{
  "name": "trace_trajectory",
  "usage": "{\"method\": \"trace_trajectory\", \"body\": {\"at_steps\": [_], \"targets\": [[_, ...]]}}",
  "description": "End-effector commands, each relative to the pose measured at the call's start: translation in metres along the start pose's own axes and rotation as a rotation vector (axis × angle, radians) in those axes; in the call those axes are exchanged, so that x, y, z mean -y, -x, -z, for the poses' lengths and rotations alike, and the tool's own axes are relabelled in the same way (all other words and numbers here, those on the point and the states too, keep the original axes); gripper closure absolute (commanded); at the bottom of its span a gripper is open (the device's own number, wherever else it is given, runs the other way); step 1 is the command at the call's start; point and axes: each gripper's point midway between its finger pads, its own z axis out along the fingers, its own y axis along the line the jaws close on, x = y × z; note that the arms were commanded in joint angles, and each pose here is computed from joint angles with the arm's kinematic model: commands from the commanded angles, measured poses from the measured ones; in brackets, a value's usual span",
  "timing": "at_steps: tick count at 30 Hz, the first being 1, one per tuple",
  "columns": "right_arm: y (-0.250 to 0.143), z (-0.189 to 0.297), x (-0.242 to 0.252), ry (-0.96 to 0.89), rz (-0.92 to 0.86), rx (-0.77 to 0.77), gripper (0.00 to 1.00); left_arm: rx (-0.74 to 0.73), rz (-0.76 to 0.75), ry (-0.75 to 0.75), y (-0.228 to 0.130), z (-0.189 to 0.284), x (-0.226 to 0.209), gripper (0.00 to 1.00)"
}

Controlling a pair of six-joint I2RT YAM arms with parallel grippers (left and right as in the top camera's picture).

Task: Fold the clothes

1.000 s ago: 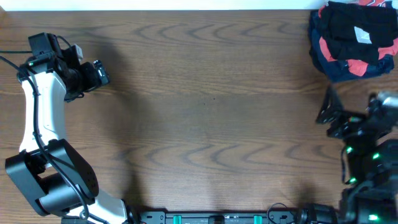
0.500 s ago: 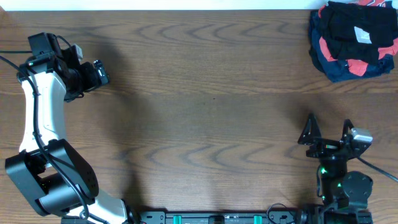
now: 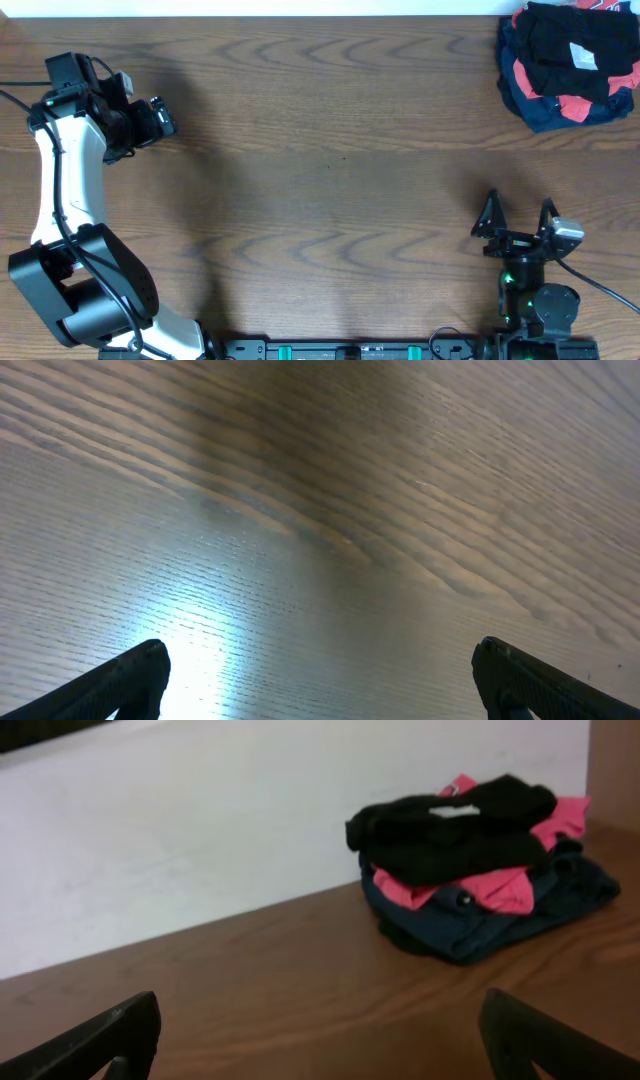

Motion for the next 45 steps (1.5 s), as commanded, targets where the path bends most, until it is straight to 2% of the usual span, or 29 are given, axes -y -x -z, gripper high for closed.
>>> {"method": "trace_trajectory", "body": {"at_steps": [1, 6, 17, 45], "targets": [[-0.002, 0.0, 0.001, -0.006, -0.017, -0.003, 0.01, 0.014, -0.003, 0.004, 0.0, 0.006, 0.0, 0.02], [-0.02, 0.001, 0.01, -0.049, 0.004, -0.074, 0.01, 0.014, -0.003, 0.004, 0.0, 0.006, 0.0, 0.02], [-0.022, 0.001, 0.006, -0.021, 0.155, -0.087, 0.01, 0.014, -0.003, 0.004, 0.0, 0.006, 0.0, 0.02], [-0.021, 0.001, 0.006, -0.021, 0.158, -0.083, 0.01, 0.014, -0.003, 0.004, 0.0, 0.006, 0.0, 0.02]]}}
